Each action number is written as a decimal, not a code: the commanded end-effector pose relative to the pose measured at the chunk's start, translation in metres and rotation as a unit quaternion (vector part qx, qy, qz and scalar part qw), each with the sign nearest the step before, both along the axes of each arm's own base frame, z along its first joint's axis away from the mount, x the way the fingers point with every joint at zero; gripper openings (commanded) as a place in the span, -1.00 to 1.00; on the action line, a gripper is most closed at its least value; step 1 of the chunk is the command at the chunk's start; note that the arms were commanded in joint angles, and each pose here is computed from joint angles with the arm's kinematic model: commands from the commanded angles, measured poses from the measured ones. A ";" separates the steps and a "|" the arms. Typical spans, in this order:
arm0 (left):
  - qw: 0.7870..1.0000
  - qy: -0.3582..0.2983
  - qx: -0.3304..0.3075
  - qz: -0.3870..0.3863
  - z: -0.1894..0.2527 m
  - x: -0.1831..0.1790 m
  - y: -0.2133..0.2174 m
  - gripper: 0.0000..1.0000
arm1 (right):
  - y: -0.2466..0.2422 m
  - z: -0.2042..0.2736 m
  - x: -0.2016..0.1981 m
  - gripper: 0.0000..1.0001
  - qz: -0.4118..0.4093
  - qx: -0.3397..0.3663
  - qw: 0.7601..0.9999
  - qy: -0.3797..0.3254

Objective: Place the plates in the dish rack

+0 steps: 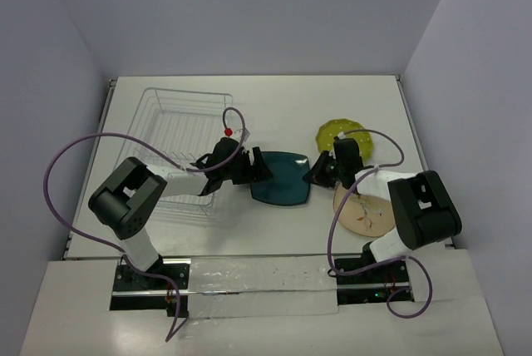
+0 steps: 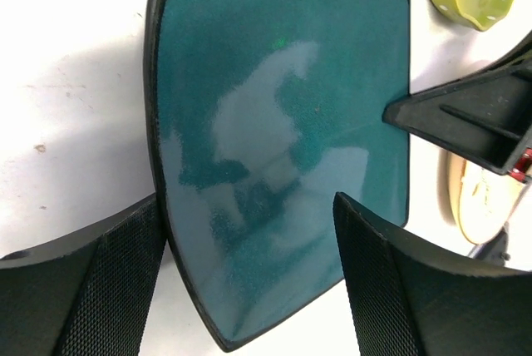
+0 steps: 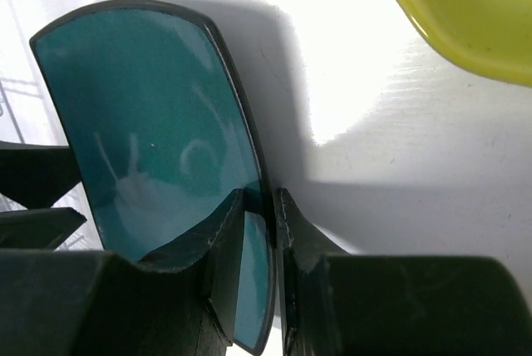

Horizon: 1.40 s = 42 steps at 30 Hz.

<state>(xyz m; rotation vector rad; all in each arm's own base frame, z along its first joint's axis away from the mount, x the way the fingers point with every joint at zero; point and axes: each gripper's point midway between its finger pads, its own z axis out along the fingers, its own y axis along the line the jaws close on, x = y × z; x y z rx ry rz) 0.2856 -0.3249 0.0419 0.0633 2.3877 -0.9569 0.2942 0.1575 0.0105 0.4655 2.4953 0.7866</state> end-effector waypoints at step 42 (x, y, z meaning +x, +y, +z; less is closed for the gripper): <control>0.992 -0.092 0.012 -0.089 0.112 -0.016 -0.103 -0.99 | 0.002 0.008 -0.022 -0.98 0.054 0.000 0.998 -0.036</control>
